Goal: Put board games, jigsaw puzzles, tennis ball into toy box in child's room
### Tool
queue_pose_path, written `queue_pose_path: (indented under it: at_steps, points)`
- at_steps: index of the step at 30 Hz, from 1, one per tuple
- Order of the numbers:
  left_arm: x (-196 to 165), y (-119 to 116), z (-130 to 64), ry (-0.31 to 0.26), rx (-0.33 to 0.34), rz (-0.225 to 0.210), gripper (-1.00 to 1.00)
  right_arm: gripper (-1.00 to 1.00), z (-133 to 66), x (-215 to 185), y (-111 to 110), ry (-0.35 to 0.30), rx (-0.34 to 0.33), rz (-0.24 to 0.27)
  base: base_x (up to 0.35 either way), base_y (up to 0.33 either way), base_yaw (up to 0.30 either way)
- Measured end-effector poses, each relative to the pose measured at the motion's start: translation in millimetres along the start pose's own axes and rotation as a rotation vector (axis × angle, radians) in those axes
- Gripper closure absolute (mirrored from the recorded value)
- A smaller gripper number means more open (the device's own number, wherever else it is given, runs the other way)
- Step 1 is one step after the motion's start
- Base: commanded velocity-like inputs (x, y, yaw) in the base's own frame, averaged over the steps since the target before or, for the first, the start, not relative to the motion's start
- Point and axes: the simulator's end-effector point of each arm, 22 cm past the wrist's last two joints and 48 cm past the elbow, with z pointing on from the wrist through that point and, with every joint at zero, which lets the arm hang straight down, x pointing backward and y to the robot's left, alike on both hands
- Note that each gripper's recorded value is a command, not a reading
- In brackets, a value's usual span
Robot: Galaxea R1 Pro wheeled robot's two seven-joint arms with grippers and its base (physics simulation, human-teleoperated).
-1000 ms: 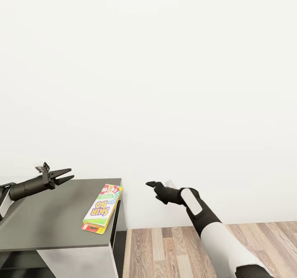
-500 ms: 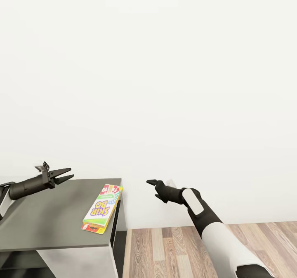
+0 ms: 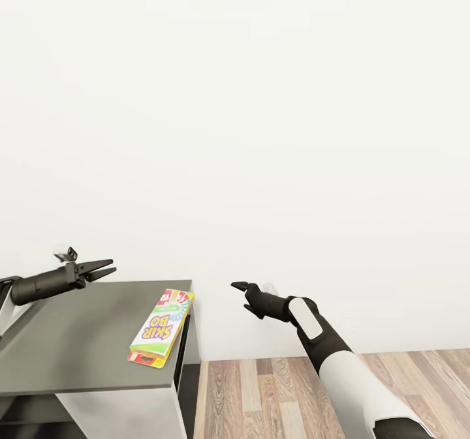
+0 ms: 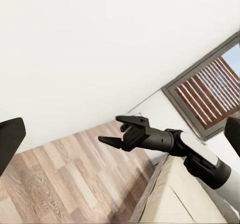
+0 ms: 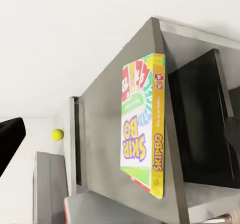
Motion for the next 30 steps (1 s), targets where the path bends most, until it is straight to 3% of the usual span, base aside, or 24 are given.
queue_pose_path:
  at_steps: [11, 20, 30]
  points:
    - [19.7, -17.7, 7.8, 0.077, -0.016, 0.05, -1.0, -1.0, 6.5, 1.0, -9.4, -0.003, -0.012, -0.007, 0.0, 0.0, 0.0]
    - [62.2, -36.4, 37.1, 0.193, 0.012, 0.102, -1.0, -1.0, 12.4, 2.8, -18.3, -0.005, -0.018, -0.006, 0.0, 0.0, 0.0]
    - [77.9, -33.6, 47.3, 0.211, 0.029, 0.117, -1.0, -1.0, 19.0, 7.6, -22.4, 0.0, -0.053, -0.017, 0.0, 0.0, 0.0]
